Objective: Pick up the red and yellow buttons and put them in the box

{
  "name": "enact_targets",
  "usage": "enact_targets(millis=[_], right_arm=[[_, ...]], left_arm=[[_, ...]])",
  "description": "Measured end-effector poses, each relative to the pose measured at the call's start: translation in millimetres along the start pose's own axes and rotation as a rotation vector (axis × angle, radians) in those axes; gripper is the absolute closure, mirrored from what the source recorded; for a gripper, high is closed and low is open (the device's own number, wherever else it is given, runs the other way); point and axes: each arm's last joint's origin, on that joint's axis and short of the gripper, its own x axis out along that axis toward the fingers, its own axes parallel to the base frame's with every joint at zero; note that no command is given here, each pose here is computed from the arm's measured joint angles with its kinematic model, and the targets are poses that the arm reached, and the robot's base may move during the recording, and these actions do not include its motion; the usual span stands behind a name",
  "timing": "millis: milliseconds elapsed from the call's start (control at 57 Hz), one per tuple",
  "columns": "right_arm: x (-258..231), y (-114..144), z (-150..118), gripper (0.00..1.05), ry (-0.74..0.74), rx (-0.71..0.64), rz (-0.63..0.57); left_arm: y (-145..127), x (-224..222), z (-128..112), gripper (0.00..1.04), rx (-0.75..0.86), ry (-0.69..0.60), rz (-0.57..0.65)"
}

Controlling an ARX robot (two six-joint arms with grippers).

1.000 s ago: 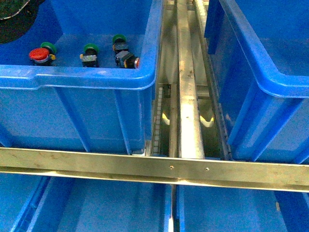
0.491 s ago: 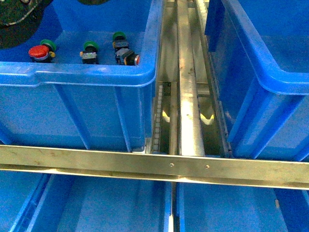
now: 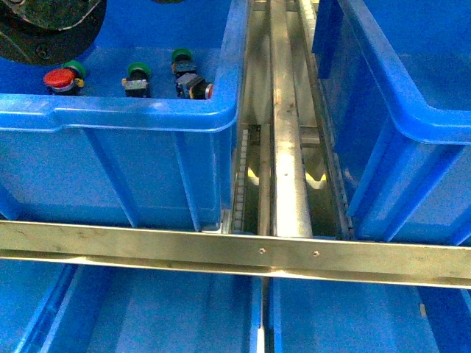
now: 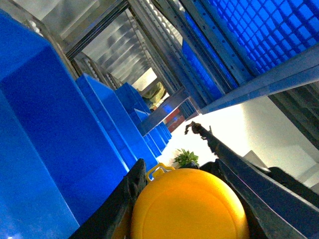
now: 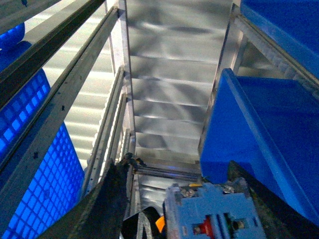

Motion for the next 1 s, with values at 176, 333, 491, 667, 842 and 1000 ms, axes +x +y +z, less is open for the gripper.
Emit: enact_targets(millis=[176, 333, 491, 667, 842, 1000], right_arm=[[-1, 1, 5, 0.78, -0.017, -0.013, 0.003], [-2, 3, 8, 0.78, -0.022, -0.016, 0.009], [-1, 3, 11, 0.78, -0.025, -0.027, 0.012], [3, -1, 17, 0.78, -0.061, -0.073, 0.008], [7, -11, 19, 0.78, -0.071, -0.145, -0.037], [8, -10, 18, 0.78, -0.095, -0.258, -0.041]], left_arm=[[-3, 5, -1, 0.73, -0.017, -0.004, -0.004], [-3, 7, 0, 0.73, -0.022, -0.006, -0.002], [-4, 6, 2, 0.52, 0.034, -0.038, 0.014], [-11, -9, 16, 0.15, 0.118, -0.114, 0.049], [-30, -30, 34, 0.08, 0.203, -0.155, 0.152], [-55, -66, 50, 0.08, 0.356, -0.22, 0.254]])
